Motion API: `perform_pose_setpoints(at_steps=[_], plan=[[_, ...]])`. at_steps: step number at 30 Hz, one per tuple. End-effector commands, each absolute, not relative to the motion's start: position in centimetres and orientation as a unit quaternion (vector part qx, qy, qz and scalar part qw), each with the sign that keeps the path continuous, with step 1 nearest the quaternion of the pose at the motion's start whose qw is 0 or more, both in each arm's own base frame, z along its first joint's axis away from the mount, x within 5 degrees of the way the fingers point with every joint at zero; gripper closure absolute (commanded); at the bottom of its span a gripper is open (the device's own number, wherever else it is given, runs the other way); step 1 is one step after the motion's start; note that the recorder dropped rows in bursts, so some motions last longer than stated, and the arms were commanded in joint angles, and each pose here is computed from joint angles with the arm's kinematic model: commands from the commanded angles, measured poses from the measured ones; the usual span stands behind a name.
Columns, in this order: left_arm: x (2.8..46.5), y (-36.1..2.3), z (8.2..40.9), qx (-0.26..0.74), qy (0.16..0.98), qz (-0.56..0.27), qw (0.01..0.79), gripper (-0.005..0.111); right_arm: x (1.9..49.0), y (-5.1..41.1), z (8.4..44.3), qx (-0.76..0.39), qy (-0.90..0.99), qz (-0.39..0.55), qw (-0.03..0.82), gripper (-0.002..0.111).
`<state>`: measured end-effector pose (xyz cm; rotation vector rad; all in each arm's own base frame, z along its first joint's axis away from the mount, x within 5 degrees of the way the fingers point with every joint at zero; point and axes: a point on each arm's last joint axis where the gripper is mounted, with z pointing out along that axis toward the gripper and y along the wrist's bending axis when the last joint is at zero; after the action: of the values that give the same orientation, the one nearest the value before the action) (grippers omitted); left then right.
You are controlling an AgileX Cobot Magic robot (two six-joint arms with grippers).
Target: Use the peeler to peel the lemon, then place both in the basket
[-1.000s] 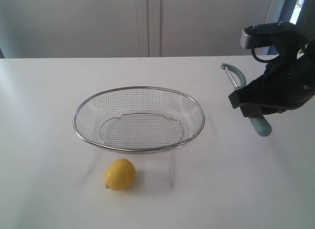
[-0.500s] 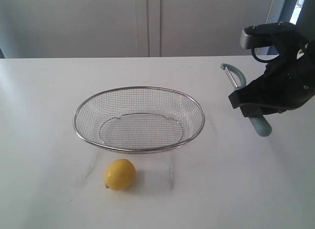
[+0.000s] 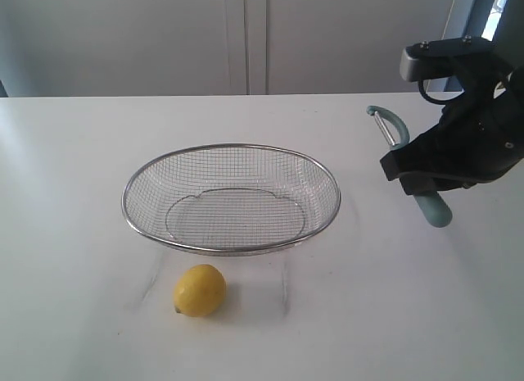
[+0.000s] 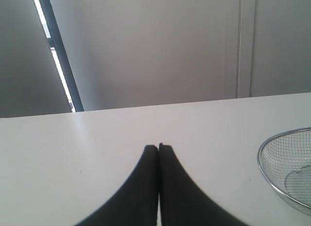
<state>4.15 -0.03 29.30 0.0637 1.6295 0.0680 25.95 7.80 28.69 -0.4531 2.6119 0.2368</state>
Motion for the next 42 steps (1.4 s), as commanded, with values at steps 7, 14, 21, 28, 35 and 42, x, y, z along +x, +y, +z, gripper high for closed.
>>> perform_pose_setpoints(at_steps=[7,14,21,28,35,42], plan=[[4.3,-0.1,31.5,0.027,0.746,0.026,0.665,0.107,25.8,7.8,28.9,-0.167,0.951,0.087,0.244,0.108],[4.3,-0.1,31.6,0.027,0.744,0.026,0.667,0.107,25.8,7.8,28.9,-0.167,0.952,0.087,0.243,0.108],[4.3,-0.1,31.3,0.026,0.753,0.024,0.658,0.107,25.8,7.8,28.9,-0.167,0.952,0.087,0.243,0.108],[4.2,-0.1,30.8,0.026,0.773,0.021,0.634,0.107,25.8,7.8,28.9,-0.167,0.952,0.087,0.243,0.108],[4.1,-0.1,30.9,0.029,0.821,0.017,0.570,0.107,25.8,7.8,28.9,-0.167,0.952,0.087,0.243,0.108],[5.2,-0.1,31.4,0.032,0.856,0.014,0.515,0.107,25.8,7.8,28.9,-0.167,0.952,0.087,0.243,0.108]])
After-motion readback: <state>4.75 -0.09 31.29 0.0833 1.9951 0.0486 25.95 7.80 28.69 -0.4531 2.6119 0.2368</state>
